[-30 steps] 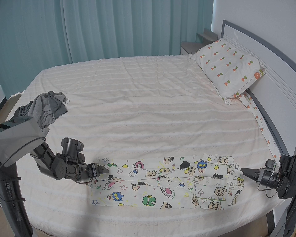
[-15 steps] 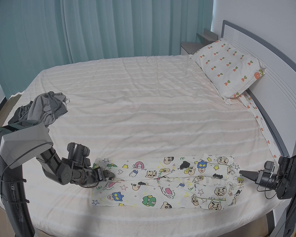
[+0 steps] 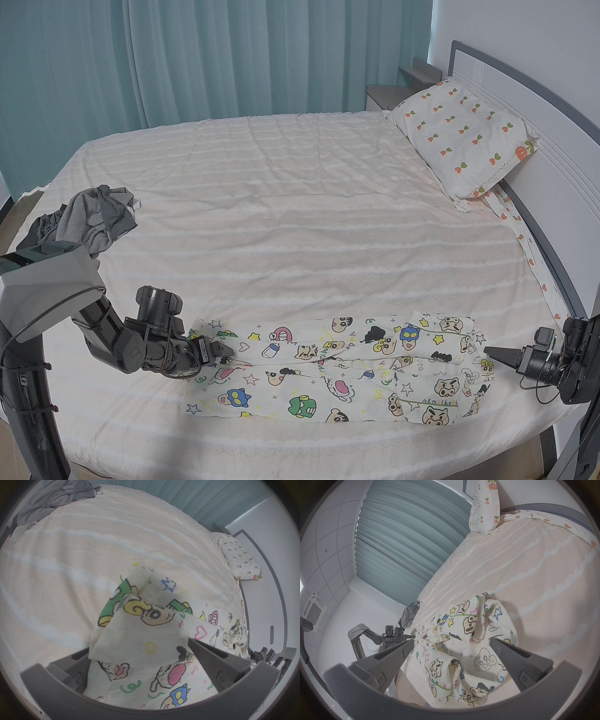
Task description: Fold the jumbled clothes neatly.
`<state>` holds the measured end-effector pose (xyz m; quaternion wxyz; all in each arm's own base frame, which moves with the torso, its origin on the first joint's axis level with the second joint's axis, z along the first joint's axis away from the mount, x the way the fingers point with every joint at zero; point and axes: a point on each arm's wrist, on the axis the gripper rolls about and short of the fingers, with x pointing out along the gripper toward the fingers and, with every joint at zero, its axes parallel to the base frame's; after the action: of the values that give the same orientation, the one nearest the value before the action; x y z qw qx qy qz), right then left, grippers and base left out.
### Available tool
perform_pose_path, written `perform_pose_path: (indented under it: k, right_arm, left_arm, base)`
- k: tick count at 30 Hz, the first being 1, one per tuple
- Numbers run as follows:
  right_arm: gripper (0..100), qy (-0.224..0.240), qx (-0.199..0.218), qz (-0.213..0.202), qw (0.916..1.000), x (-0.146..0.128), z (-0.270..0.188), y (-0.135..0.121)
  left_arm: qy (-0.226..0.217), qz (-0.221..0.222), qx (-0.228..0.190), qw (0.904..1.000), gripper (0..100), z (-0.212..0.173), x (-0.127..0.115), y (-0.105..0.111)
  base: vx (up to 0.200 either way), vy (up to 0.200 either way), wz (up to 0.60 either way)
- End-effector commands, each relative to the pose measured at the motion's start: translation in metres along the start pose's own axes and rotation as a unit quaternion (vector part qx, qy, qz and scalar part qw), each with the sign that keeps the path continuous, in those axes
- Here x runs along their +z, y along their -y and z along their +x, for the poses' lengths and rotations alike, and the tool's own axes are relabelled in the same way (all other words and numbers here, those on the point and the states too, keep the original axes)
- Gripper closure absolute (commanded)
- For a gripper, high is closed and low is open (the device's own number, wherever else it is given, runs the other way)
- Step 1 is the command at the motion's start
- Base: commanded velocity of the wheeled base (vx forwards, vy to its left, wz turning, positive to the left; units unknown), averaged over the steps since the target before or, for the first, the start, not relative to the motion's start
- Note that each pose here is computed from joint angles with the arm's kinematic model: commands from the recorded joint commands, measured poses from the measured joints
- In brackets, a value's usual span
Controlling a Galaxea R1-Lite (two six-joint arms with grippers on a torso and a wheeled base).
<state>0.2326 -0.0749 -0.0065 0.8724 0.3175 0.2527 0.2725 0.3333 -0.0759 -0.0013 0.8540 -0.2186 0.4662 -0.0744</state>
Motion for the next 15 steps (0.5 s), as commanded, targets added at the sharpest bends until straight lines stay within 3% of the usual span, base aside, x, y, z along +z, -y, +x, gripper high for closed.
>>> perform_pose_path:
  k: [1, 15]
  right_arm:
    - [0, 0.002, 0.001, -0.004, 1.0, 0.0, 0.0, 0.001]
    - [0, -0.001, 0.0, -0.007, 1.0, -0.002, 0.0, 0.001]
  left_arm:
    - [-0.005, 0.0, 0.001, 1.0, 100, 0.001, -0.003, 0.0]
    - [-0.005, -0.005, 0.005, 1.0, 100, -0.014, -0.007, -0.002]
  base:
    - [0.0, 0.0, 0.0]
    - [0.0, 0.0, 0.0]
